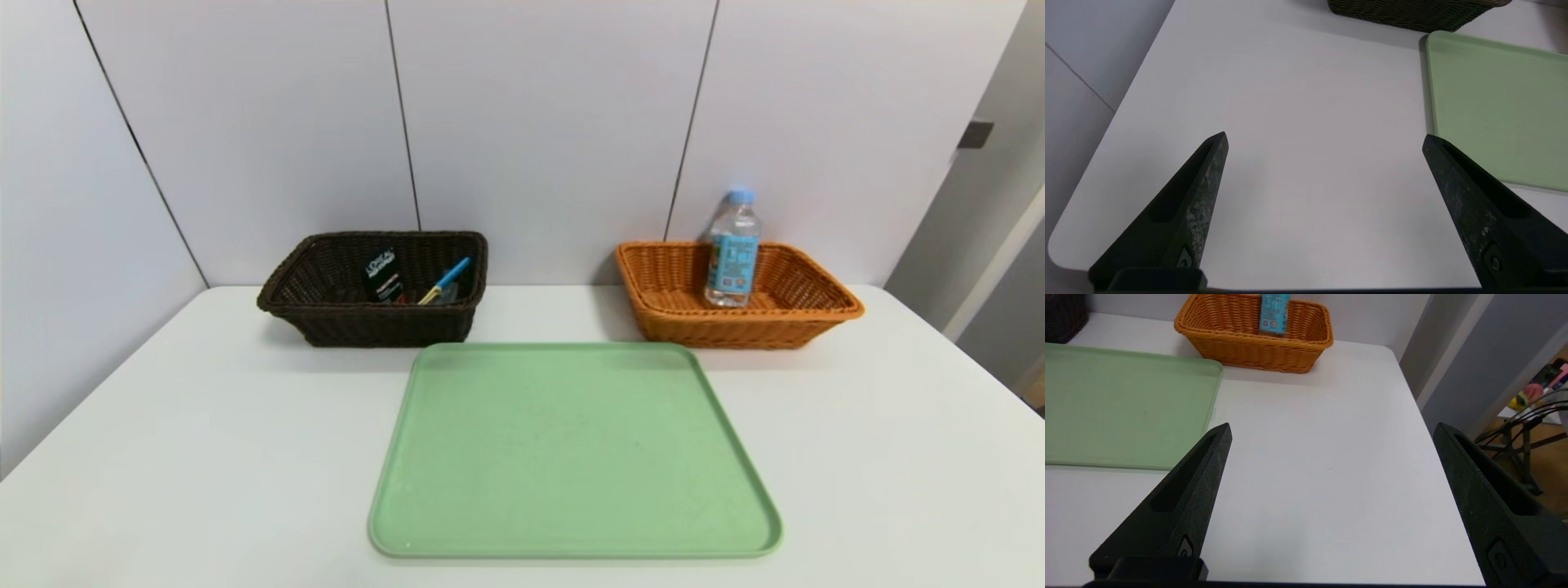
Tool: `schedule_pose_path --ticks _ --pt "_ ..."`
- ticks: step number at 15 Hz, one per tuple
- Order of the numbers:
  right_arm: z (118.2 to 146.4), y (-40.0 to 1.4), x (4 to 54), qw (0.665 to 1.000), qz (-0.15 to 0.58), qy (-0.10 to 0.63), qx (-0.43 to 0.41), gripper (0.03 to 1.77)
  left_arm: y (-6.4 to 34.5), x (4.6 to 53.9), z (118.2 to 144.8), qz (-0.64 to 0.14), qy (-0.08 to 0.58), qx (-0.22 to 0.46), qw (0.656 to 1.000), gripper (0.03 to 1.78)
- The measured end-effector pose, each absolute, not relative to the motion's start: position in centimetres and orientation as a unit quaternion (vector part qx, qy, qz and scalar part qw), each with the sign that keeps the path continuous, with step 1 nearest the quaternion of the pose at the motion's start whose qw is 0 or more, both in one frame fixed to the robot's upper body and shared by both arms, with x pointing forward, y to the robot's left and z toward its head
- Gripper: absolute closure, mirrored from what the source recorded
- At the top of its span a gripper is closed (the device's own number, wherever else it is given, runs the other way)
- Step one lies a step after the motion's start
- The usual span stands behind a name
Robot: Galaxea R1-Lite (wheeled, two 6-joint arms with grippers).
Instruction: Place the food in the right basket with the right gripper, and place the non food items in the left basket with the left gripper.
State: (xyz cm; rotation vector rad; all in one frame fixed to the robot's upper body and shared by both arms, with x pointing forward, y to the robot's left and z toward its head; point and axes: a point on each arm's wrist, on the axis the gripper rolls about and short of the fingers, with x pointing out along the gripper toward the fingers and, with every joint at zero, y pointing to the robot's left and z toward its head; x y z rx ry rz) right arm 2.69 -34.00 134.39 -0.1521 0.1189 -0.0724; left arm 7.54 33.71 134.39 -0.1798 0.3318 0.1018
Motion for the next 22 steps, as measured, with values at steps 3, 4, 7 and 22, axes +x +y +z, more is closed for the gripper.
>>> schedule_pose_path --ticks 3,4,7,22 --pt "133.9 -34.0 1.9 0.995 -0.039 0.054 -0.077 0.10 33.6 6.1 132.7 0.067 0.156 -0.078 0.982 0.12" --pt "133.5 -34.0 1.6 0.995 -0.038 0.058 -0.077 0.10 33.6 5.8 132.2 0.072 0.152 -0.078 0.983 0.12" --pt "132.1 -33.9 1.0 0.994 -0.035 0.064 -0.077 0.10 33.5 5.0 130.7 0.077 0.150 -0.078 0.983 0.12" --pt "129.3 -33.7 -0.2 0.995 0.002 0.070 -0.074 0.10 33.2 3.4 128.4 0.028 0.149 -0.060 0.987 0.12"
